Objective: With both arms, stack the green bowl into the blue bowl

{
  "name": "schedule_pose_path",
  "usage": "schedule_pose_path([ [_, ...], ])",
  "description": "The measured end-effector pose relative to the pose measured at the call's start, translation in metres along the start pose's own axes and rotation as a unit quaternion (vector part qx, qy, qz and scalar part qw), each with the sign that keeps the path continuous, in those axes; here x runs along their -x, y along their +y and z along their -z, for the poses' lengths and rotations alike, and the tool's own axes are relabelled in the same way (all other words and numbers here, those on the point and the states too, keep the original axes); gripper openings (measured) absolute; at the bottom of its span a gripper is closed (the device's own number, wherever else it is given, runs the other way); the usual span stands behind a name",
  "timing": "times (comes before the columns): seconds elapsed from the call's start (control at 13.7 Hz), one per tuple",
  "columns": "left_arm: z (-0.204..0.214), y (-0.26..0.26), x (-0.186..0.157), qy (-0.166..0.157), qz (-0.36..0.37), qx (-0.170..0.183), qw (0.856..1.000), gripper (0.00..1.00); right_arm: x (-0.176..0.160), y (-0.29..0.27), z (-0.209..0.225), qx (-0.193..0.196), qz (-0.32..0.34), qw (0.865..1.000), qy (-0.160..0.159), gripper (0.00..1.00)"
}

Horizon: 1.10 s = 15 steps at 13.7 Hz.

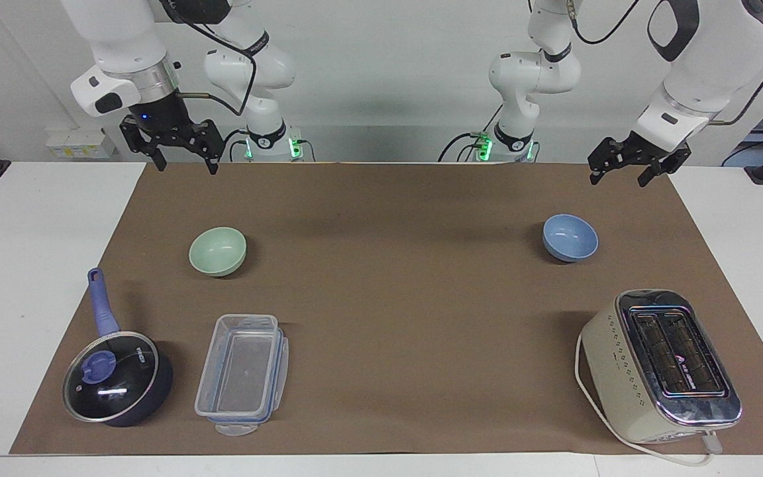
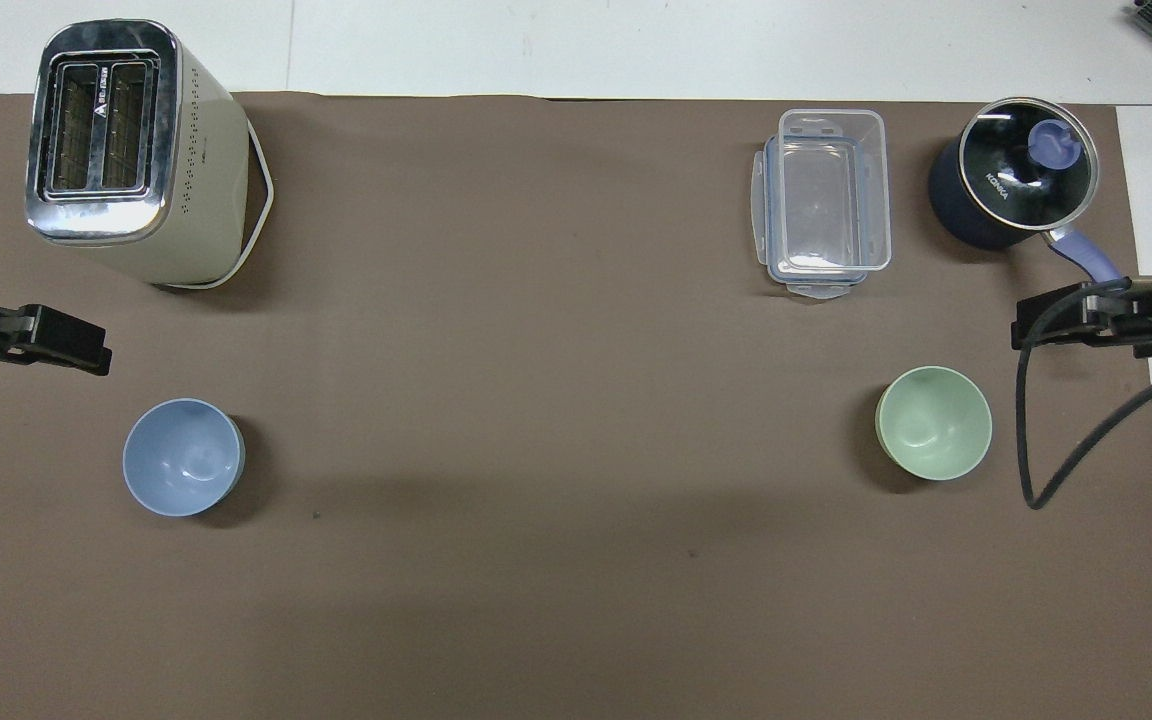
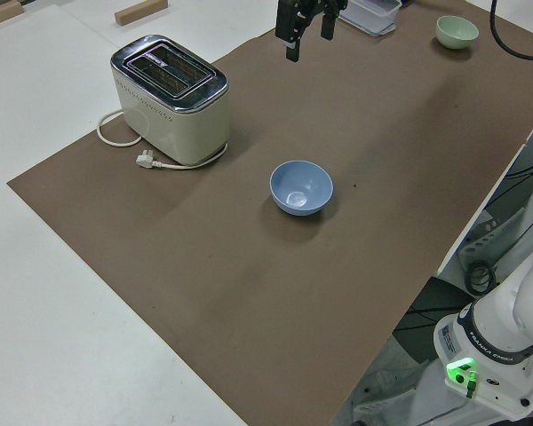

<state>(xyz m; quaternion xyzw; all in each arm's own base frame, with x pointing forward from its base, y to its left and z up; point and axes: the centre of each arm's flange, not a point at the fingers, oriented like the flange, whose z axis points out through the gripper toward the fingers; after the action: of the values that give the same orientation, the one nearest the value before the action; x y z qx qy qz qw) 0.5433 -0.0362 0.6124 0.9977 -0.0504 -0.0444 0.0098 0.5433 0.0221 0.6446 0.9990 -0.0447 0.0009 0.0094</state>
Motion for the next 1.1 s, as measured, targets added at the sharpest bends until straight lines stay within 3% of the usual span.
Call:
schedule_pose_path([
  [0.66,-0.003,-0.001,0.0,-0.004,0.001,0.0,1.0,1.0,0.0,0.0,0.0,0.0,0.0,1.0,0.0,1.0],
  [1.1,-0.031,-0.033,-0.002,-0.002,-0.003,0.003,1.0,1.0,0.0,0.0,0.0,0.0,0.0,1.0,0.0,1.0],
])
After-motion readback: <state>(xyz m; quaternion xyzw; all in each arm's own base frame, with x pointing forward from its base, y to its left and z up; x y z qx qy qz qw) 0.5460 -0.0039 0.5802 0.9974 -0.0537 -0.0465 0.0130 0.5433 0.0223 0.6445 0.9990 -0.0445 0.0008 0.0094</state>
